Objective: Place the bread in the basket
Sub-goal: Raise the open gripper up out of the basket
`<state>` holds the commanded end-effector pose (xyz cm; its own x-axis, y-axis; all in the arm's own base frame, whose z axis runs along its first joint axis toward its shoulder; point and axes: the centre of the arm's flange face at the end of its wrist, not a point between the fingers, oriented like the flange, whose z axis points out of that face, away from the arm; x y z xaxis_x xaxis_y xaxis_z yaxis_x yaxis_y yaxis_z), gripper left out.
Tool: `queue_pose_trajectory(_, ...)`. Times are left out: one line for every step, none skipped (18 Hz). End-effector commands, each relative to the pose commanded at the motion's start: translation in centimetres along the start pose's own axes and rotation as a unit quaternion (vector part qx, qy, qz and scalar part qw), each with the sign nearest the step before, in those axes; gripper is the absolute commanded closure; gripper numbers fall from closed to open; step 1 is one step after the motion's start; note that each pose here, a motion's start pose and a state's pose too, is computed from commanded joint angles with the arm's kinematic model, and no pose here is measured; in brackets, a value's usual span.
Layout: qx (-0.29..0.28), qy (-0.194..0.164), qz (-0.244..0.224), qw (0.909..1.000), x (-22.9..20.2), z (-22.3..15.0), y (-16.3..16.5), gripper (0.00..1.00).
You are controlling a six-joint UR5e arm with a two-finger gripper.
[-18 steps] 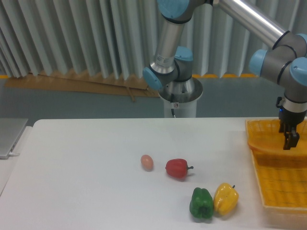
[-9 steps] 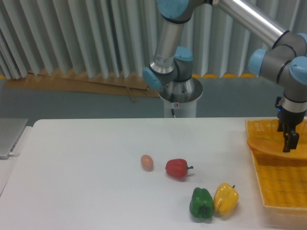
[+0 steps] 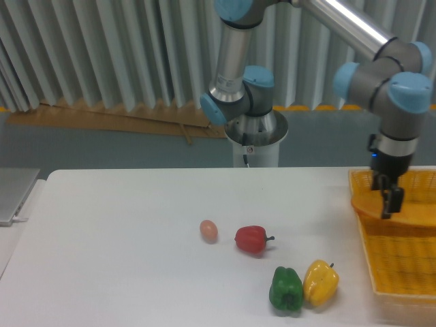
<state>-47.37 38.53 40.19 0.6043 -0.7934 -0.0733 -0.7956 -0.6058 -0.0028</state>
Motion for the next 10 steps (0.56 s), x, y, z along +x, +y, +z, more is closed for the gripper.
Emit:
queue_pose_trajectory(0.0,-0.001,-0.009,1.0,0.0,-0.4,-1.2,0.0)
queue_pose_trajectory(0.001,-0.001,-0.025,0.9997,0.0,-0.9,-2.4,0.0)
queue_pose_trajectory(0.004,0.004,-0.035,0.9994,0.0,-1.0,-4.0,0.0)
queue_pose_trajectory(0.007,0.01,-0.035,0.9993,-0.1,-1.0,-5.6,0.0)
queue_pose_trajectory(0.009,0.016,-0.033,0.9993,0.1,-1.2,-6.7,0.0)
queue_pose_trajectory(0.009,0.017,-0.033,0.9993,0.4,-1.8,-7.4,0.0)
queue_pose_trajectory(0.011,0.02,-0.032,0.9992,0.6,-2.0,-8.1,0.0)
queue_pose_trajectory(0.013,0.026,-0.032,0.9991,0.8,-2.0,-8.9,0.0)
queue_pose_trajectory(0.013,0.027,-0.031,0.9991,1.2,-2.8,-10.2,0.0)
queue_pose_trajectory(0.013,0.027,-0.036,0.9989,1.9,-3.5,-10.7,0.0)
